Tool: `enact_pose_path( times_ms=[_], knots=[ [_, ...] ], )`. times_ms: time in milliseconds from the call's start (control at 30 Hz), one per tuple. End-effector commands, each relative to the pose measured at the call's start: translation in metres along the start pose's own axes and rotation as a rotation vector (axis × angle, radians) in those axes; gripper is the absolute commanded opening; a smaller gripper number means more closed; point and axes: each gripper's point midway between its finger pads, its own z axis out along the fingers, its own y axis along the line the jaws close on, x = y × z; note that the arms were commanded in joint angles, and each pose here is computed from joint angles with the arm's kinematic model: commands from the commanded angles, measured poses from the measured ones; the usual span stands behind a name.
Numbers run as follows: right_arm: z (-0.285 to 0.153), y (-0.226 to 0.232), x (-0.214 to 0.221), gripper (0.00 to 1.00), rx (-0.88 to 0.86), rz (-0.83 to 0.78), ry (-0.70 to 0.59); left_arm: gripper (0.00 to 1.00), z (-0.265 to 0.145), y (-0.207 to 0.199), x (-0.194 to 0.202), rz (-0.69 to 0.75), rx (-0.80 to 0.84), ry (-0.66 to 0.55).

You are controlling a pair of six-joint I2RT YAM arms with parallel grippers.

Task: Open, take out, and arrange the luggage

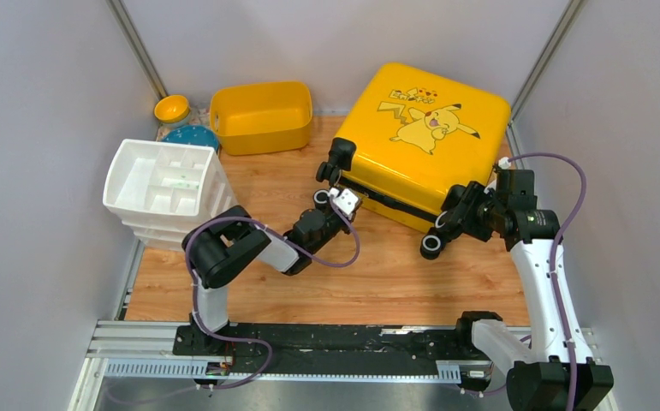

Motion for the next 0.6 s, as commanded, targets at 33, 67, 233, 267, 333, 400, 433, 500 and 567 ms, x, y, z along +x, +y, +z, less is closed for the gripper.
enact_pose_path(
  times_ms=[33,67,233,267,333,400,433,500,567],
  knots=[
    [-0.008,-0.001,-0.024,0.00,-0.004,-0.056,-0.103,0.00,-0.026,0.043,-0.059,-0.075,-0.073,-0.162],
    [-0.009,-0.003,-0.025,0.00,0.004,-0.056,-0.108,0.00,-0.028,0.050,-0.055,-0.073,-0.083,-0.152],
    [-0.013,-0.015,-0.031,0.00,0.051,-0.058,-0.119,0.00,-0.035,0.071,-0.035,-0.140,-0.118,-0.076],
    [-0.013,-0.016,-0.032,0.00,0.054,-0.058,-0.119,0.00,-0.036,0.077,-0.034,-0.145,-0.128,-0.072],
    [-0.014,-0.020,-0.032,0.00,0.065,-0.067,-0.118,0.00,-0.037,0.084,-0.032,-0.144,-0.139,-0.066],
    [-0.014,-0.022,-0.034,0.00,0.076,-0.077,-0.122,0.00,-0.037,0.095,-0.029,-0.147,-0.164,-0.055],
    [-0.015,-0.024,-0.034,0.00,0.083,-0.078,-0.124,0.00,-0.037,0.099,-0.027,-0.152,-0.174,-0.047],
    [-0.016,-0.026,-0.036,0.00,0.091,-0.086,-0.127,0.00,-0.037,0.112,-0.022,-0.163,-0.201,-0.030],
    [-0.017,-0.029,-0.037,0.00,0.100,-0.103,-0.129,0.00,-0.036,0.120,-0.021,-0.141,-0.211,-0.032]
  ],
)
